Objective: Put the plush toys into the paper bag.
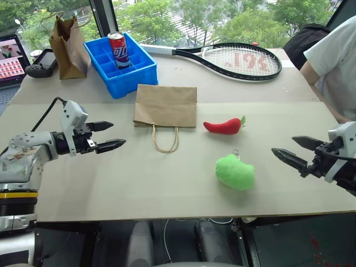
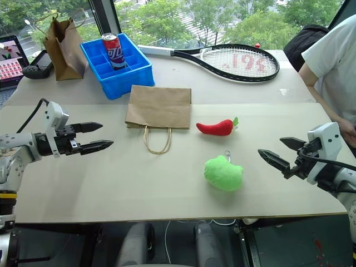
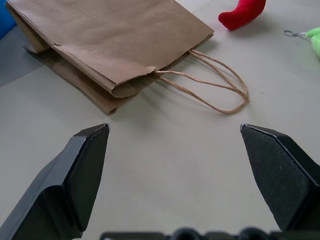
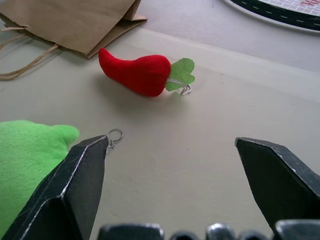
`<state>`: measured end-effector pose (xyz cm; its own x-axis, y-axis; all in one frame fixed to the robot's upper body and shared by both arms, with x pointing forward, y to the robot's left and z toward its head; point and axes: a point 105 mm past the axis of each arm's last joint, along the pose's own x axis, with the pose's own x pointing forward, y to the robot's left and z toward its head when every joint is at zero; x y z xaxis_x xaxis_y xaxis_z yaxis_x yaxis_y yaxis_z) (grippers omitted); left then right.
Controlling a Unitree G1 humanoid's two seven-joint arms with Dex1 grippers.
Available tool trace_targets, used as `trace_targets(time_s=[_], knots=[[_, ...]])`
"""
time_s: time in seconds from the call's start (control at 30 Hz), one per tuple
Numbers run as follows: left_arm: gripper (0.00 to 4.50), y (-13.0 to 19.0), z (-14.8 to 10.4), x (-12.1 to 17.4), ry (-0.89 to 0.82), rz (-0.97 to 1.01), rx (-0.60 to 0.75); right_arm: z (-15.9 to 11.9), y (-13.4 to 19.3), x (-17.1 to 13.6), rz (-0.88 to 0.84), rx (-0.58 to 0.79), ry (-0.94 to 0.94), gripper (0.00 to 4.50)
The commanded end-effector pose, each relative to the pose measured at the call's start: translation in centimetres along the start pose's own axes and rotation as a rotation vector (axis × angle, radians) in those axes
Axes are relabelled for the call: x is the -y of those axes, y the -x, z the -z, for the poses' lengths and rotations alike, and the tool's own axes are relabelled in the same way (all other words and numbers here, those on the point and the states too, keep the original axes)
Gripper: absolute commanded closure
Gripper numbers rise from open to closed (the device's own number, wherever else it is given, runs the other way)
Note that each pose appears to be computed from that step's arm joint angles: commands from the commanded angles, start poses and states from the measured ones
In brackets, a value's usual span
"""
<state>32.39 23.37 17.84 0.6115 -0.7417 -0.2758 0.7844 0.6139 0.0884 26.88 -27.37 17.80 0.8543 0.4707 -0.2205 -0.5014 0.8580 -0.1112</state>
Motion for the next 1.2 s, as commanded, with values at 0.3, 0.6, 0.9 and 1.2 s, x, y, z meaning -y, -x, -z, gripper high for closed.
trace_targets(time_s=[0.3,0.6,0.9,1.2], knots=[[0.0,-0.1,-5.9,4.3,-0.296,0.365,0.027,-6.9,-0.6,-8.7,-0.489,-0.015,0.232,0.01],[0.0,-4.2,-4.8,3.3,-0.568,0.467,-0.091,-7.3,-1.8,-11.8,-0.581,-0.044,0.253,0.01],[0.0,-8.4,-3.5,1.5,-0.874,0.512,-0.187,-6.5,-2.1,-12.6,-0.549,-0.037,0.236,0.01],[0.0,-11.4,-4.0,2.1,-0.921,0.529,-0.14,-5.8,-2.0,-12.6,-0.455,-0.025,0.234,0.01]])
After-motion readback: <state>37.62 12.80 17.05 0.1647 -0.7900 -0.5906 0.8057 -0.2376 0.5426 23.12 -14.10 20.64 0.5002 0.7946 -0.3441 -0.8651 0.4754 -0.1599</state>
